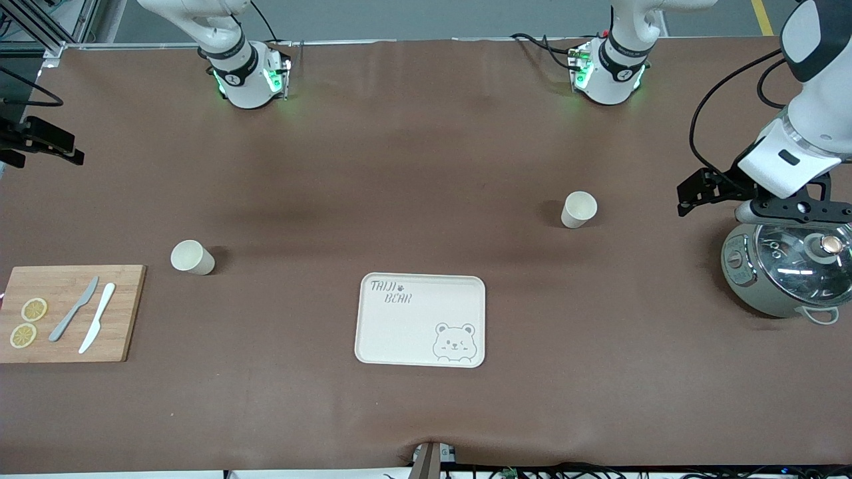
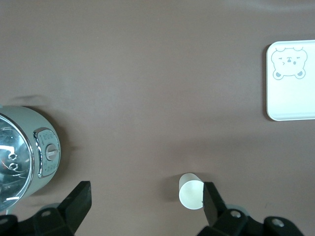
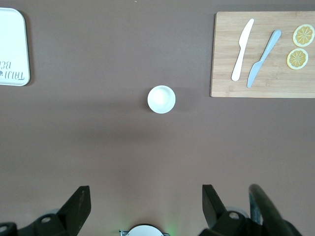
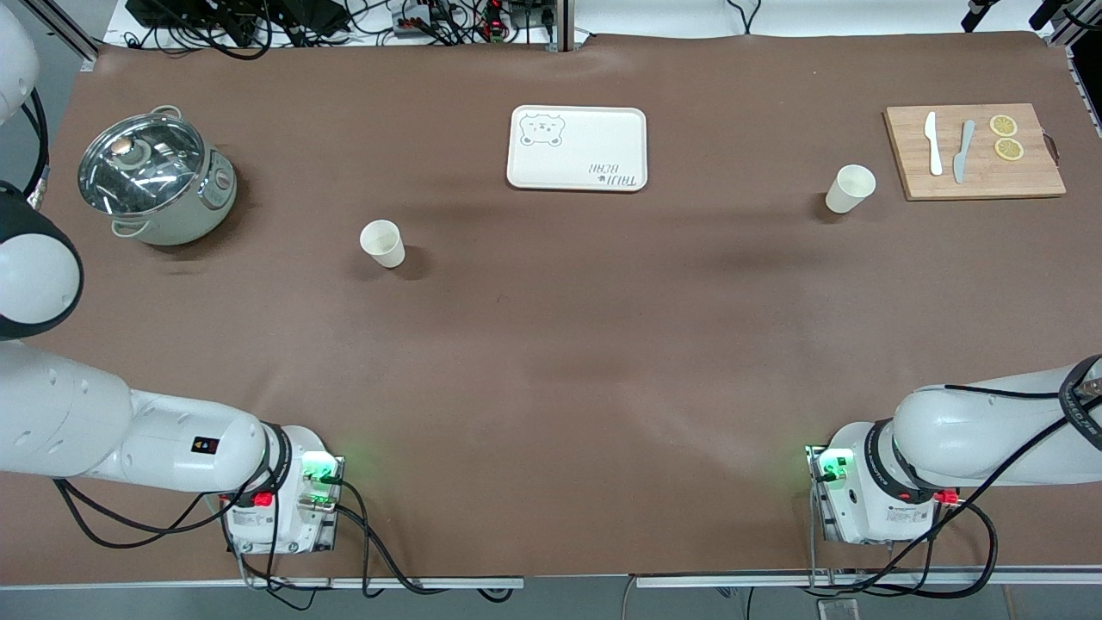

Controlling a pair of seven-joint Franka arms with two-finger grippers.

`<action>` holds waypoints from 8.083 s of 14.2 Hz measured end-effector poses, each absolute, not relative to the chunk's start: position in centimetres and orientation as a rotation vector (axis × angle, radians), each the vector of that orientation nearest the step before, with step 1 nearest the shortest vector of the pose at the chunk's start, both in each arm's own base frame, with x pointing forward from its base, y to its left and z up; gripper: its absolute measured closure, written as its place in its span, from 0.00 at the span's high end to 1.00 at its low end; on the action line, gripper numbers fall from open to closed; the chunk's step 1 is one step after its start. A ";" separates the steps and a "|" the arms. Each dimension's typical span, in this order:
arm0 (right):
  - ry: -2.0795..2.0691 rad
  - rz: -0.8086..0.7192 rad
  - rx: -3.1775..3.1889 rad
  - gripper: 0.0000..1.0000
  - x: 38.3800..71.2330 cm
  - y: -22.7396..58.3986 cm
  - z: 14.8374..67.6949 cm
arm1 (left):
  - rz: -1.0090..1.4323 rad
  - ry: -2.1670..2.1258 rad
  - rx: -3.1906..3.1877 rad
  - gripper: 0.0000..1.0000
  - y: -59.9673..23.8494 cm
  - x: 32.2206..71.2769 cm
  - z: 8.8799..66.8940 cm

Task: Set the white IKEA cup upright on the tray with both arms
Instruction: 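Move the left gripper down over the white cup near the pot, then close the left gripper on the cup while the right gripper reaches out, then lift the cup with the left gripper while the right gripper grasps the other cup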

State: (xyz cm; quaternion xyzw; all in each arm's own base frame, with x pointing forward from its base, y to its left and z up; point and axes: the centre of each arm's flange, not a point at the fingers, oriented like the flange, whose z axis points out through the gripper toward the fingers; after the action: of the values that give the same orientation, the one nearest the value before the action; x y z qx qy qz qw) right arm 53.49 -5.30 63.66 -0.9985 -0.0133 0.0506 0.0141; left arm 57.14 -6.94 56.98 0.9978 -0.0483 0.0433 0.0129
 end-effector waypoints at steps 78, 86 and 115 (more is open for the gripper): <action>0.024 0.408 -3.070 1.00 57.6 -7.6 39.1 | 0.216 -0.262 3.092 0.56 -9.6 42.1 21.8; 0.051 0.283 -3.095 1.00 57.0 -8.3 35.1 | 0.237 -0.309 3.085 0.08 -10.1 42.3 22.4; 0.149 0.191 -3.087 0.13 55.8 -9.8 22.9 | 0.153 -0.227 3.039 0.08 -24.3 58.9 34.9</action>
State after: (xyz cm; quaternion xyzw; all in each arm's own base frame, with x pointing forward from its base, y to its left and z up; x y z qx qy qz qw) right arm 55.77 -9.80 22.94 -0.9967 0.0481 0.0617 0.0225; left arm 58.92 -24.34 34.88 0.9949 -0.0744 0.0501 0.0450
